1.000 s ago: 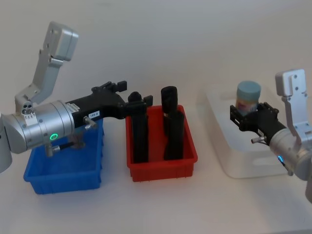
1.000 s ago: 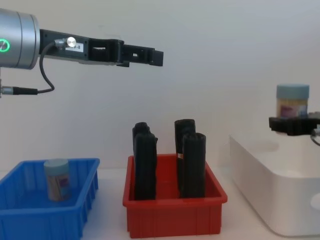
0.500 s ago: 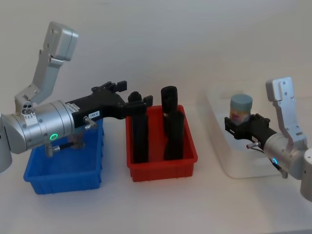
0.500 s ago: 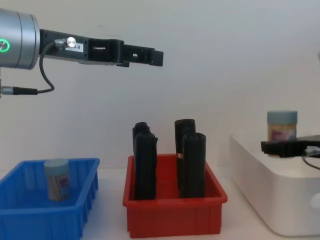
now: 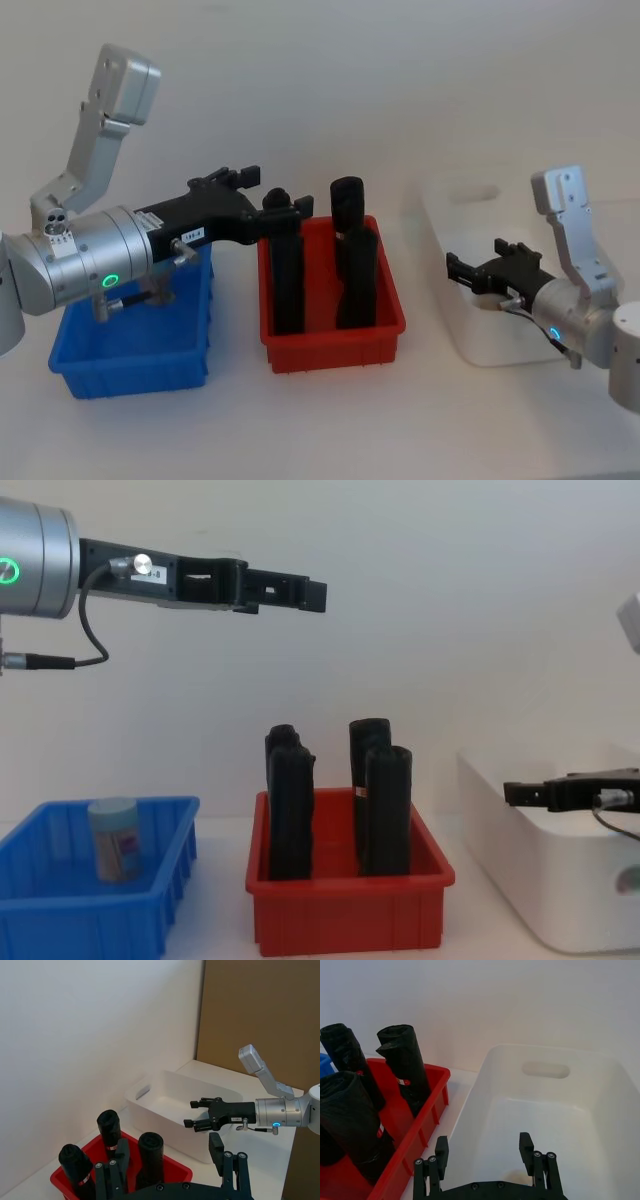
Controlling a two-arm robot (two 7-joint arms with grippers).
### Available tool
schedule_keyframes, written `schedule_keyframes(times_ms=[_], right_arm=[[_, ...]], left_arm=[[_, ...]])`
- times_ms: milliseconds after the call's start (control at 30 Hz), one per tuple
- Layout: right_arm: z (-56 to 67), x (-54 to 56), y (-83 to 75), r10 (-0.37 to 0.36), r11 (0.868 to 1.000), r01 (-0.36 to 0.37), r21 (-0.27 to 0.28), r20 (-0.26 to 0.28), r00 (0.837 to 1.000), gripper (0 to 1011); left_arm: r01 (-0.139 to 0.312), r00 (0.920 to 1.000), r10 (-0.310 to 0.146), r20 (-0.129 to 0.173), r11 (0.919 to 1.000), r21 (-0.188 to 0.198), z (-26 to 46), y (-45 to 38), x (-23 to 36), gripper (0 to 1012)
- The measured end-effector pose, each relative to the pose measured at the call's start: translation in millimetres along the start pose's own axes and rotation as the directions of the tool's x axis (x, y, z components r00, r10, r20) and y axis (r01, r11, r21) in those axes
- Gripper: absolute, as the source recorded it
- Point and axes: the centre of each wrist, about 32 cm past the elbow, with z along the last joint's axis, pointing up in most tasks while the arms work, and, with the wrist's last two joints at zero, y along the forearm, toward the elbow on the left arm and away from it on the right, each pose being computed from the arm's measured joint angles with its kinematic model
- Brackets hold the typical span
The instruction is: Pick the cotton swabs from the blue box and place them into the white box.
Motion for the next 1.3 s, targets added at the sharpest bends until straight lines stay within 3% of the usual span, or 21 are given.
schedule_keyframes(times_ms=[200, 467, 667, 1067, 1300], right_arm=[[-0.7, 0.6, 1.0, 0.003, 1.0, -0.003, 0.002, 0.0, 1.0, 999], [0.2, 0.3, -1.0, 0.001, 0.999, -0.001, 0.042, 0.001, 1.0, 1001], [3.2, -0.5, -6.3, -0.011, 0.995, 0.011, 0.103, 0.007, 1.0, 1001], [13.4, -2.6, -27.8, -0.055, 0.964, 0.048, 0.26, 0.02, 0.998, 1001], [16.1, -3.1, -34.0, -0.067, 0.954, 0.058, 0.294, 0.02, 0.998, 1001]], left_arm=[[0.0, 1.0, 0.0, 0.0, 1.0, 0.0, 0.0, 0.0, 0.0, 1004], [0.0, 1.0, 0.0, 0.0, 1.0, 0.0, 0.0, 0.0, 0.0, 1004], [0.0, 1.0, 0.0, 0.0, 1.0, 0.0, 0.0, 0.0, 0.0, 1004], [0.0, 1.0, 0.0, 0.0, 1.0, 0.0, 0.0, 0.0, 0.0, 1004], [0.0, 1.0, 0.0, 0.0, 1.0, 0.0, 0.0, 0.0, 0.0, 1004]])
